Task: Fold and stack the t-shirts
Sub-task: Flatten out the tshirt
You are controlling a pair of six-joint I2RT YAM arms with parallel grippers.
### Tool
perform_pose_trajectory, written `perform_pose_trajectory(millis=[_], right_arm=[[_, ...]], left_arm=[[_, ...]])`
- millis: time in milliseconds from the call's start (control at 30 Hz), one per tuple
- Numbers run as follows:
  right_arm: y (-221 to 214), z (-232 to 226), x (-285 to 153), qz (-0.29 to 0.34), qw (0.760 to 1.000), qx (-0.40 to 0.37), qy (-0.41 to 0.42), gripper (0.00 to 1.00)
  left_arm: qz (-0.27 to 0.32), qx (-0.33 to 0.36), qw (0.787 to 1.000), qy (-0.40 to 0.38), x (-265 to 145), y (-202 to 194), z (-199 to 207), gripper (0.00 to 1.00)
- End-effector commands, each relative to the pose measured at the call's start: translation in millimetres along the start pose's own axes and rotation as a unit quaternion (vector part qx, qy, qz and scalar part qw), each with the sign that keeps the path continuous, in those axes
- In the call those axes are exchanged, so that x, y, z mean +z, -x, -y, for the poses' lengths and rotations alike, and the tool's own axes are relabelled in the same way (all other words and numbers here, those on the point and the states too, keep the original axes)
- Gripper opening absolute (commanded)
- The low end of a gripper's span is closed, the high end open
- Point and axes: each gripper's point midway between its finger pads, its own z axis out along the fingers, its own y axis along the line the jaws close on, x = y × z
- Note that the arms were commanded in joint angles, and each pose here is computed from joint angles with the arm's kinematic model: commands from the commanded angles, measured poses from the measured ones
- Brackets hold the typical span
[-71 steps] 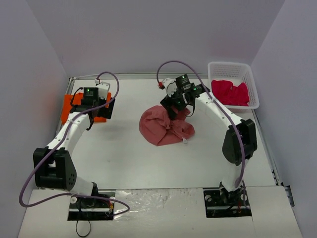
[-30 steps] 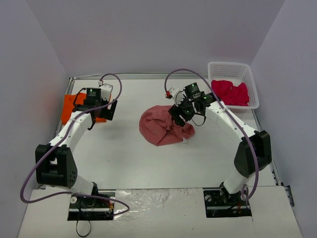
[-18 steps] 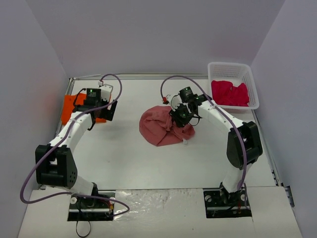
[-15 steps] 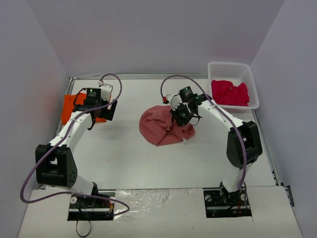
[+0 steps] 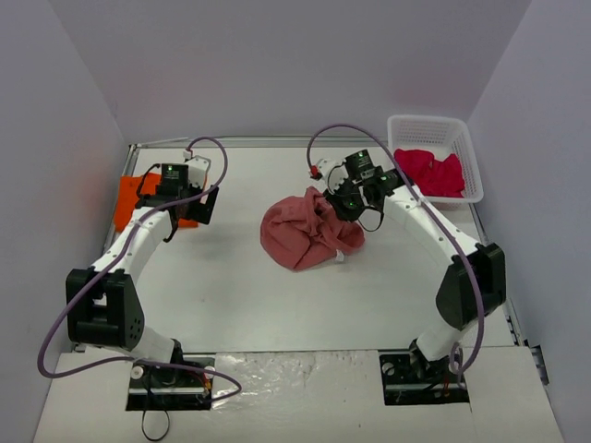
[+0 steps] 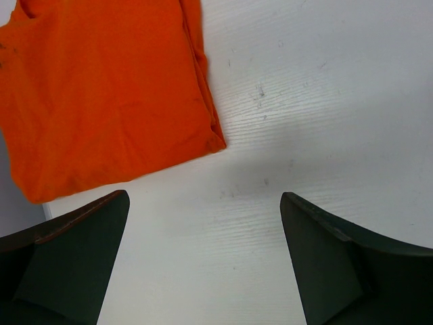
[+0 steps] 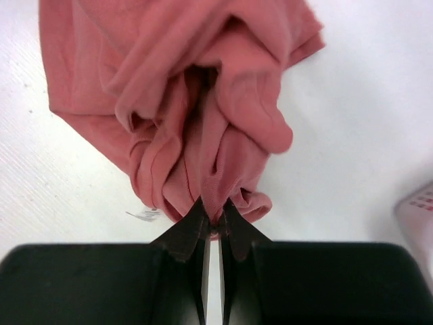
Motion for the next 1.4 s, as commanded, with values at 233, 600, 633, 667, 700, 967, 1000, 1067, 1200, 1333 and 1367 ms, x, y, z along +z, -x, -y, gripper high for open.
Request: perform_pose_trajectory(millis=[233,600,633,667,700,967,1000,1067,1200,1333,1367], right_arm=[[-12,43,-64,0.032,0.996,0.032,-0.074,0.00],[-67,73,-47,-0.019,0.992,0.086,-0.092,0.00],[-70,73,-43,-0.024,0.992,0.088,-0.090,0.00],[-72,74,-41,-0.026,0.992,0.090,-0.090,0.00],[-74,74,-40,-0.028,0.991,0.092,-0.088,0.00],[-83,76,-26,-0.037,0.991,0.106,-0.077,0.00],[-84,77,-25,-0.040,0.991,0.107,-0.076,0.00],[-86,78,-23,-0.043,0.990,0.109,-0.076,0.00],[-85,79,-20,-0.043,0.990,0.113,-0.074,0.00],[-87,78,-16,-0.046,0.990,0.115,-0.074,0.00],[-88,78,-15,-0.048,0.989,0.116,-0.073,0.00]], left_arm=[[0.016,0.007,1.000,0.000,-8,16,0,0.94],[0.011,0.081,0.994,-0.073,-4,36,52,0.94],[0.013,0.105,0.990,-0.095,-6,40,72,0.94],[0.009,0.124,0.985,-0.119,-1,41,87,0.94],[0.014,0.132,0.982,-0.136,-5,50,97,0.94],[0.011,0.119,0.952,-0.283,8,67,166,0.94],[0.009,0.115,0.947,-0.301,9,67,173,0.94],[-0.009,0.104,0.940,-0.324,22,63,185,0.94],[-0.014,0.092,0.931,-0.352,30,68,199,0.93],[-0.015,0.066,0.914,-0.400,28,78,218,0.85],[-0.011,0.062,0.912,-0.405,27,84,221,0.79]])
